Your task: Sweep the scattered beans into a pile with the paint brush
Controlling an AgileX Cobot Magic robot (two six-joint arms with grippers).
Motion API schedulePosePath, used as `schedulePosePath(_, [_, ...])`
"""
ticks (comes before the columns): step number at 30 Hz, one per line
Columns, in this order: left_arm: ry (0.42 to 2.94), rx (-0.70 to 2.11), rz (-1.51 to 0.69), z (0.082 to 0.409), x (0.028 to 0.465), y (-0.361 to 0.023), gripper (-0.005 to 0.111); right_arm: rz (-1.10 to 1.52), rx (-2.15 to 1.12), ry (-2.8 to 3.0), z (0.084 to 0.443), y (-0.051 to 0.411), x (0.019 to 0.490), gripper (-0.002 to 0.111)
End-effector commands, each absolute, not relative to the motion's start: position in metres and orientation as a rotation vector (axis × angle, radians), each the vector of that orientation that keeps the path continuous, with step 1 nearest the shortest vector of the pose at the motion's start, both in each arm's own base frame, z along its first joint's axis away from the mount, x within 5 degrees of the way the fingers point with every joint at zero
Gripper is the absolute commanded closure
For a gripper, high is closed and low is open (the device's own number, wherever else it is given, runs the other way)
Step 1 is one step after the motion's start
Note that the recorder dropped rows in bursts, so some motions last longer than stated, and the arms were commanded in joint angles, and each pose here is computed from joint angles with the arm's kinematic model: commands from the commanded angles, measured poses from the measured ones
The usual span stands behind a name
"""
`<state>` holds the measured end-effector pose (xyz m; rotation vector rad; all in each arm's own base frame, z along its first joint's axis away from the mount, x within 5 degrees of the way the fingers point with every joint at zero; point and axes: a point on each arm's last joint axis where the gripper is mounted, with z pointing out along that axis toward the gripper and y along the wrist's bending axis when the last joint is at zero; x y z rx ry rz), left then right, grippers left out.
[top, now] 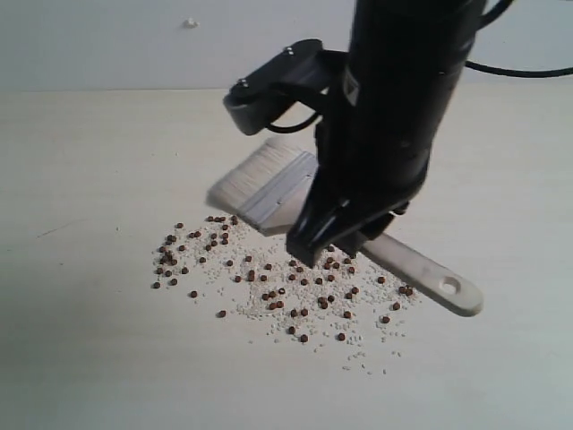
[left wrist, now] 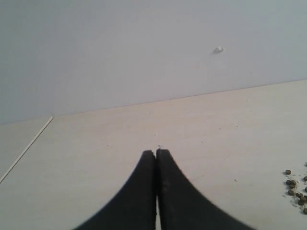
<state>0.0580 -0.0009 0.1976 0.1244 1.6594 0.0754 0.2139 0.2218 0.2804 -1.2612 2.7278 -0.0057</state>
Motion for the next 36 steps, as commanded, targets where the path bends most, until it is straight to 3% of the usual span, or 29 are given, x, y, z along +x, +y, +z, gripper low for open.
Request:
schedulePosePath(1, [1.65,0.116,0.068,0.198,0.058,-0.001,0.107,-0.079,-1.24,2.746,0.276,0.194,0.216,0.108])
schedulePosePath(18, [1.648,0.118,0.069,0.199,0.058,-0.001,0.107,-0.173,-1.298,2.732,0.27,0.177,0.224,0.108])
schedulePosePath(21, [1.541,0.069,0.013,0.208,0.058,-0.002,0.107,-0.181,-1.307,2.745,0.265,0.178,0.225,0.108])
schedulePosePath(25, [1.342,-0.177,-0.313,0.226,0.056,-0.003,0.107,-0.157,-1.309,2.773,0.259,0.181,0.226,0.108])
schedulePosePath(33, [0.965,-0.163,-0.492,0.259,0.045,-0.006,0.107,-0.129,-1.315,2.781,0.258,0.183,0.225,0.108])
schedulePosePath(36, [0.984,-0.172,-0.479,0.27,0.058,-0.006,0.107,-0.114,-1.311,2.787,0.258,0.184,0.224,0.108])
